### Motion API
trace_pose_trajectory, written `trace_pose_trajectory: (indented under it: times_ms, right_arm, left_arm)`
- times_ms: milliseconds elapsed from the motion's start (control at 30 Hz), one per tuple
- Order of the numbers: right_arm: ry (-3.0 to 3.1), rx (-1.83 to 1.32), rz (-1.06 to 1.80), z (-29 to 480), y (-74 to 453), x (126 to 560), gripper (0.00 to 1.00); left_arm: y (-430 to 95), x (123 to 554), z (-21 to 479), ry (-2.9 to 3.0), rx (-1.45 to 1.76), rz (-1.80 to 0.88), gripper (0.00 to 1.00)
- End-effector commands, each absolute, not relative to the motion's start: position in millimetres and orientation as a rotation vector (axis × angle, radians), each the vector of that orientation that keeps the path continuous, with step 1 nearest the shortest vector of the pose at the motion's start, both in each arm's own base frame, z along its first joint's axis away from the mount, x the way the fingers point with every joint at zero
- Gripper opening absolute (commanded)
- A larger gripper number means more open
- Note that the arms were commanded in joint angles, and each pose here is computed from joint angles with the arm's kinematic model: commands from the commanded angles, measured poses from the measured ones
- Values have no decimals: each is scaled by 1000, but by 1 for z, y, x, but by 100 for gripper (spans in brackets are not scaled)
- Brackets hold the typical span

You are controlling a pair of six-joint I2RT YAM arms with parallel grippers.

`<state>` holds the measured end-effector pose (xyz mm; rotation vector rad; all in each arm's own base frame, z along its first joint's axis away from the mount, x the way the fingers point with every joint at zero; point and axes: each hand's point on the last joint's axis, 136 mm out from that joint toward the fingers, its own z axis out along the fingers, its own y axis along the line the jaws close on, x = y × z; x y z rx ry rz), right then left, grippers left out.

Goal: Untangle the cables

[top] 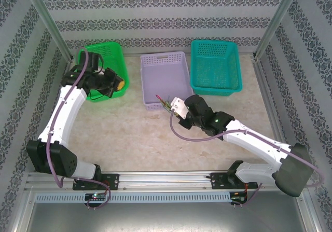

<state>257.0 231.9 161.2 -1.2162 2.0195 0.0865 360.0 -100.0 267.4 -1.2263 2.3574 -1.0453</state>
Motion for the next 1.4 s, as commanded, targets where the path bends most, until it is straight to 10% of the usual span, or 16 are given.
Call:
trace_pose_trajectory:
  times_ms: [0, 233, 367, 600, 867, 1100, 1367]
  right_arm:
    - [2041, -1368, -45, 143, 223, 242, 0]
    - [2033, -1328, -40, 148, 223, 247, 0]
    - [1979, -1358, -97, 154, 229, 252, 0]
    - [1922, -1372, -132, 161, 238, 256, 0]
    - [1901, -1371, -117, 166, 244, 253, 0]
    - [1904, -1366, -111, 165, 244, 250, 0]
    - [1941, -1375, -109, 152, 236, 247, 0]
  left_arm:
    - [-101, 352, 285, 2334, -1165, -1045, 0]
    - [-110, 341, 270, 2394, -1185, -1074, 3]
    - [-173, 313, 238, 2619, -1125, -1100, 49]
    - [-234, 304, 202, 2688, -1118, -1120, 60]
    - [-250, 319, 181, 2726, -1094, -1102, 54]
    - [-253, 323, 180, 2714, -1090, -1110, 2]
    - [-191, 330, 209, 2592, -1099, -970, 0]
